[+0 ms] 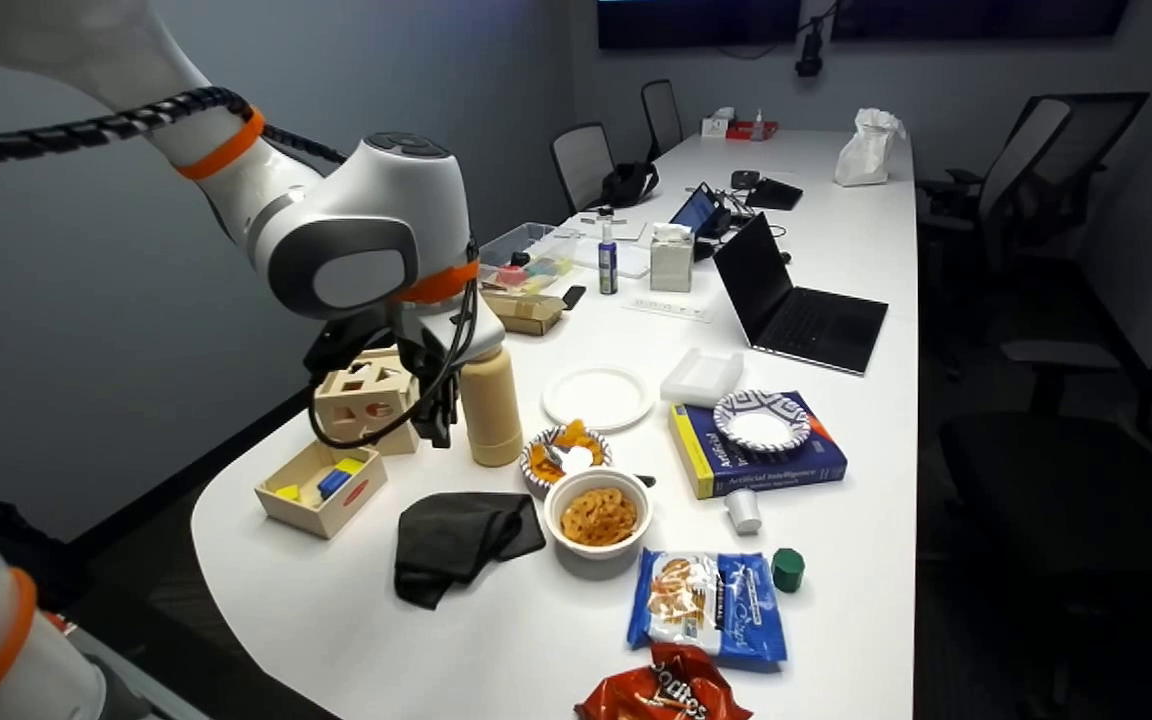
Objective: Unfold the towel.
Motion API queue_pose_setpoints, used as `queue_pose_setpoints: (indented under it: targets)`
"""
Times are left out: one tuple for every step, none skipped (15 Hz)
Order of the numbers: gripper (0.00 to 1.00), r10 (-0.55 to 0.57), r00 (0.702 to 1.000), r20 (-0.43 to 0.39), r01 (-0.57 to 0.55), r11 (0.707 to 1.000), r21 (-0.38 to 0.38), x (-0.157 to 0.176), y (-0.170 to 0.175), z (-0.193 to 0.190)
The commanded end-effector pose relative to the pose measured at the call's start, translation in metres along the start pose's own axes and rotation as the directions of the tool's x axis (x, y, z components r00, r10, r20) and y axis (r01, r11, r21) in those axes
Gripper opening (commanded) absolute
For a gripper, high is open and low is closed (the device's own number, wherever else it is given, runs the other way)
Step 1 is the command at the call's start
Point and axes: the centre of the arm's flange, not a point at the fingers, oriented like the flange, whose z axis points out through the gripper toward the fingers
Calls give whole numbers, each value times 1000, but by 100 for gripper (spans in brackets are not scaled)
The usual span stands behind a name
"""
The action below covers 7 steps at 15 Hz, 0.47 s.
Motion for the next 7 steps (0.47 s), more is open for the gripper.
queue_pose_setpoints:
  targets:
    - [73,-21,1000,23,21,1000,-7,-2,4,-12]
    - [82,-18,1000,19,18,1000,-6,-2,2,-13]
    - [88,-22,1000,22,22,1000,-8,-2,1,-14]
    - [97,-24,1000,21,24,1000,-11,-2,1,-15]
    - [100,-28,999,21,28,1000,-11,-2,-1,-15]
    - [100,-35,999,23,35,999,-11,-3,-2,-15]
    - [100,-43,999,23,43,999,-10,-3,-3,-16]
